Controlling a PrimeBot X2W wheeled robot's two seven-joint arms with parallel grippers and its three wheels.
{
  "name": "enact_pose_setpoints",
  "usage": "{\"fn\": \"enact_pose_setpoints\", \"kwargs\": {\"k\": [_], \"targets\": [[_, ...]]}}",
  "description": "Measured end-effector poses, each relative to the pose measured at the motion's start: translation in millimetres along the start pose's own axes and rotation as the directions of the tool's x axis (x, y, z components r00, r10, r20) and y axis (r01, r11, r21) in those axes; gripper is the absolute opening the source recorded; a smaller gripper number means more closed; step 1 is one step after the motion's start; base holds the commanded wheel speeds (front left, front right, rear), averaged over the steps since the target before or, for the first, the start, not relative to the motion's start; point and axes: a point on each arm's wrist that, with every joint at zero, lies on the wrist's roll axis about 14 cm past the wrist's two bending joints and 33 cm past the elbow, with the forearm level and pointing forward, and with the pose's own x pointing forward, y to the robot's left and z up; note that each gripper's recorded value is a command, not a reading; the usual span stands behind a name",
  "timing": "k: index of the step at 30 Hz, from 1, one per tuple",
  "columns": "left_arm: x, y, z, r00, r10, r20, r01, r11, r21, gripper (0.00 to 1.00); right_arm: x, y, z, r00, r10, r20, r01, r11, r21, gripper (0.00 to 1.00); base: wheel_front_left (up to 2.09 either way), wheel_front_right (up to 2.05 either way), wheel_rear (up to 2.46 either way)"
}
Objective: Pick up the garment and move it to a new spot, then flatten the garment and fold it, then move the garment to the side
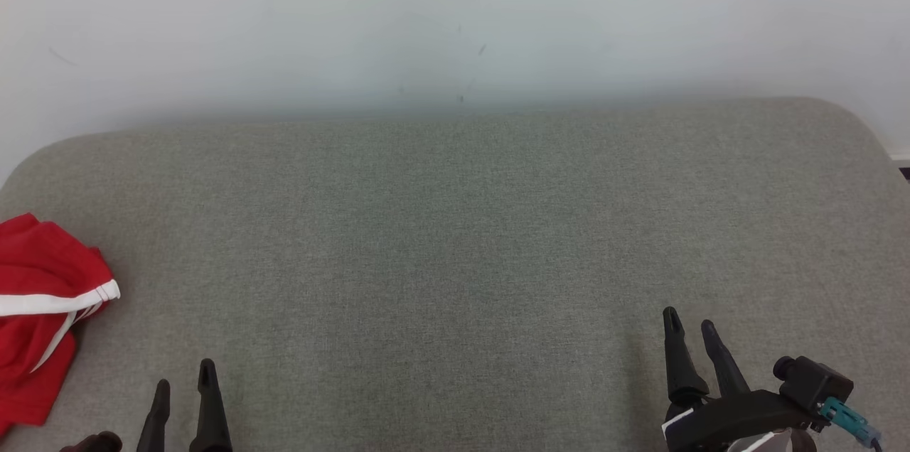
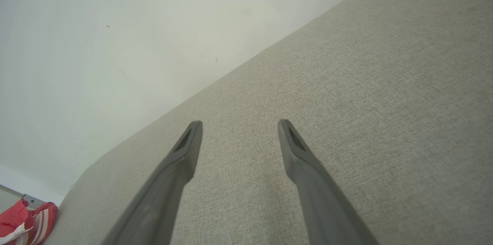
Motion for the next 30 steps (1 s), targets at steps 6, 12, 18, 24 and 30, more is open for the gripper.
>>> {"fn": "enact_pose_setpoints", "kwargs": {"k": [6,12,18,24,30], "targets": [[-0.6,-1.9,5.4,1.0,-0.014,0.019,0.013,0.997,0.071,1.0,1.2,3.2,6.9,1.0,0.015,0.024,-0.013,0.997,-0.072,1.0,0.0,0.0,0.0],[0.9,-5.6,12.5,0.998,-0.033,0.045,0.027,0.99,0.135,1.0,2.4,6.9,16.3,0.998,0.033,0.059,-0.024,0.99,-0.139,1.0,0.0,0.0,0.0],[1.7,-10.3,16.8,0.997,-0.052,0.061,0.039,0.979,0.201,1.0,2.7,11.3,23.7,0.995,0.053,0.083,-0.035,0.978,-0.203,1.0,0.0,0.0,0.0],[2.4,-14.7,18.8,0.995,-0.073,0.068,0.053,0.964,0.261,1.0,1.9,14.2,30.4,0.992,0.069,0.106,-0.039,0.963,-0.266,1.0,0.0,0.0,0.0],[2.1,-18.3,22.4,0.993,-0.092,0.08,0.061,0.945,0.32,1.0,1.7,20.3,36.9,0.988,0.095,0.126,-0.05,0.947,-0.318,1.0,0.0,0.0,0.0]]}}
